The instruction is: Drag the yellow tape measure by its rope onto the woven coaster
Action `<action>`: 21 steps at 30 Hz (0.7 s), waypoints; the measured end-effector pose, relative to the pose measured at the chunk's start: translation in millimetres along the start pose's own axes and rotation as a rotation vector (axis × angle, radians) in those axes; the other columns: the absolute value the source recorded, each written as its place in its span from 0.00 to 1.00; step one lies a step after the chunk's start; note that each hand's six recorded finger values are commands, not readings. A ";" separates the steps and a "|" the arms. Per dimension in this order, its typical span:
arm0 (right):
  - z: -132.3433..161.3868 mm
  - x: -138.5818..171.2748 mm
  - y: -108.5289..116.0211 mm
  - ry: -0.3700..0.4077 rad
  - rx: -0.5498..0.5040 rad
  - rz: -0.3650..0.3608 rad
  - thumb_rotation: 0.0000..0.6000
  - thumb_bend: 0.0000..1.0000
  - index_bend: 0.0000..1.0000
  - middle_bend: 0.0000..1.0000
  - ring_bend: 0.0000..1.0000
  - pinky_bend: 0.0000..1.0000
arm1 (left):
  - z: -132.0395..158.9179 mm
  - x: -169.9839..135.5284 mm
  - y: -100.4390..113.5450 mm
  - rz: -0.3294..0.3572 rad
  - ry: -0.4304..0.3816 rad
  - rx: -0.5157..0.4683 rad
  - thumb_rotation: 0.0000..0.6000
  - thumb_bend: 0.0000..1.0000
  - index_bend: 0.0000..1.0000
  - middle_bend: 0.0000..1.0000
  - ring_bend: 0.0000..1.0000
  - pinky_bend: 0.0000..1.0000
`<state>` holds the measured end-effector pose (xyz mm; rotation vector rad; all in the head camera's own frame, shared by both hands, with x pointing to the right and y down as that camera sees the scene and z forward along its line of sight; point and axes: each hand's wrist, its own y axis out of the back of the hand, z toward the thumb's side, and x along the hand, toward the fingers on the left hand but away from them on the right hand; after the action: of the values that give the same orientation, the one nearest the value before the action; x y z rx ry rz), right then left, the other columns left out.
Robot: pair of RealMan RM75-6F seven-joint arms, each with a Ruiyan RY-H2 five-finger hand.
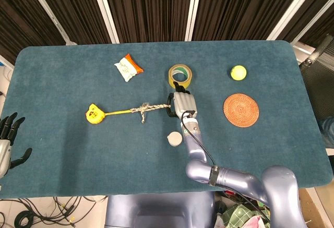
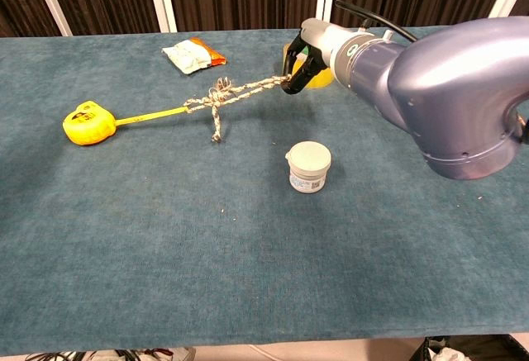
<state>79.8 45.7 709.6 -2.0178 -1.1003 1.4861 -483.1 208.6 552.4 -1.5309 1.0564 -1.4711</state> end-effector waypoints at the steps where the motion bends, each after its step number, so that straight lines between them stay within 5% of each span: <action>1: -0.2 0.0 0.4 -0.001 0.000 -0.001 1.00 0.51 0.69 0.02 0.07 0.16 | 0.1 0.0 0.0 0.000 0.000 0.000 1.00 0.27 0.11 0.00 0.00 0.00; 21: 1.9 4.8 7.3 0.003 0.005 -0.018 1.00 0.51 0.69 0.02 0.07 0.16 | 1.4 -0.5 0.6 0.008 -0.006 0.019 1.00 0.27 0.11 0.00 0.00 0.00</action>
<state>81.2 44.8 700.9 -2.0010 -1.1090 1.4752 -481.7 208.7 551.7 -1.5153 1.0404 -1.4668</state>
